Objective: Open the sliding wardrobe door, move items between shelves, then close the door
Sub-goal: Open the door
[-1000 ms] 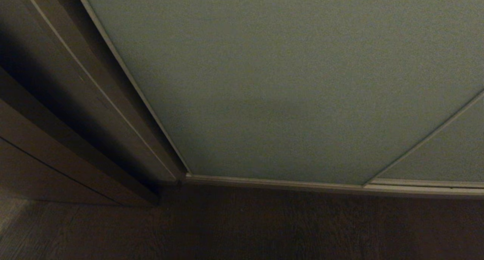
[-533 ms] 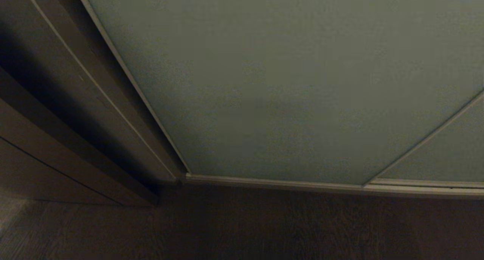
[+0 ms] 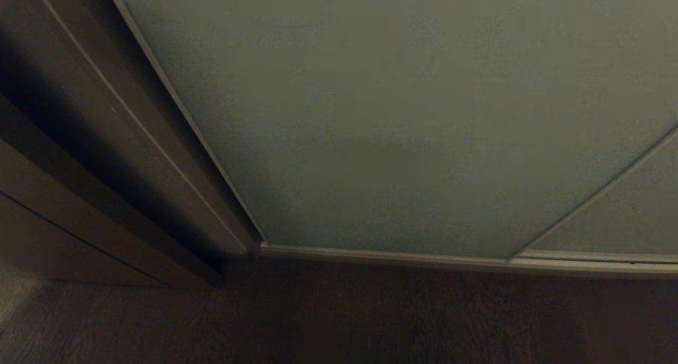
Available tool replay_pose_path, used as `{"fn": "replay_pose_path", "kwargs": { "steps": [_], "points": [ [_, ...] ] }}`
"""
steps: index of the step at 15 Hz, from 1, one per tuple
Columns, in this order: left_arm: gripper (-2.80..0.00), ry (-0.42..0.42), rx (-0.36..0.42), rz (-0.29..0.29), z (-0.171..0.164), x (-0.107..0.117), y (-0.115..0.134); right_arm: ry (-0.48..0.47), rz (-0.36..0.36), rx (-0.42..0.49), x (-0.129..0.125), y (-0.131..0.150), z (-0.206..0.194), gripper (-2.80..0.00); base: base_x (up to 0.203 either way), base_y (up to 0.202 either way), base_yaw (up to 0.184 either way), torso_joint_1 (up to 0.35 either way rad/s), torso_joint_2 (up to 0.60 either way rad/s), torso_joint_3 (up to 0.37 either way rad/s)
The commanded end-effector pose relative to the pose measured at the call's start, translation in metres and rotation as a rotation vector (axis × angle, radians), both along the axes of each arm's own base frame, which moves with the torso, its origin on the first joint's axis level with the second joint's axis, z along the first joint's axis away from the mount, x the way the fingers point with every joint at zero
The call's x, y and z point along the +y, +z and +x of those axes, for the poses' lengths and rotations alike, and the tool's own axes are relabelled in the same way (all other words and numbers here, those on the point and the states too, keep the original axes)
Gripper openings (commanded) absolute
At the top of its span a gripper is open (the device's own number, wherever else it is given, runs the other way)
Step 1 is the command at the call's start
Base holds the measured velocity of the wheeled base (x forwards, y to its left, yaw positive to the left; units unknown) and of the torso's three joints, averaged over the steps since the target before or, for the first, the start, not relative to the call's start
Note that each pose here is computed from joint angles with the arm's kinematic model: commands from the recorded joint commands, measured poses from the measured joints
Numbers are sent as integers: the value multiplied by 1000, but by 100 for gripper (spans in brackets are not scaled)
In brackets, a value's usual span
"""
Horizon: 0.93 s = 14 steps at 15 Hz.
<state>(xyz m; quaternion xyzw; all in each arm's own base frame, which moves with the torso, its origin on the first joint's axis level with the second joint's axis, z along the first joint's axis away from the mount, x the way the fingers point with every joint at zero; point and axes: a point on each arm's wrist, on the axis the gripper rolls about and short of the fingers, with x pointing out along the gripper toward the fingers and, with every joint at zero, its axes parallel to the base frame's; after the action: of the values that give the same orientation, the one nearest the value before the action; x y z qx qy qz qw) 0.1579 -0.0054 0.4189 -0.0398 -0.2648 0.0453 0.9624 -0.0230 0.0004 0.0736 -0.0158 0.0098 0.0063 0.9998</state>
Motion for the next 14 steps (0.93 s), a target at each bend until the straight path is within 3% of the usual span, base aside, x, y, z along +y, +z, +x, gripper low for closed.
{"fn": "replay_pose_path", "kwargs": {
  "steps": [1,14],
  "points": [
    [-280,1,0,-2,16,-1,5,1,0,-1,0,0,0,-280,0,0,0,0,0,0],
    [-280,-4,8,3,62,-4,11,2,0,-1,0,0,0,-280,0,0,0,0,0,0]
  ]
}}
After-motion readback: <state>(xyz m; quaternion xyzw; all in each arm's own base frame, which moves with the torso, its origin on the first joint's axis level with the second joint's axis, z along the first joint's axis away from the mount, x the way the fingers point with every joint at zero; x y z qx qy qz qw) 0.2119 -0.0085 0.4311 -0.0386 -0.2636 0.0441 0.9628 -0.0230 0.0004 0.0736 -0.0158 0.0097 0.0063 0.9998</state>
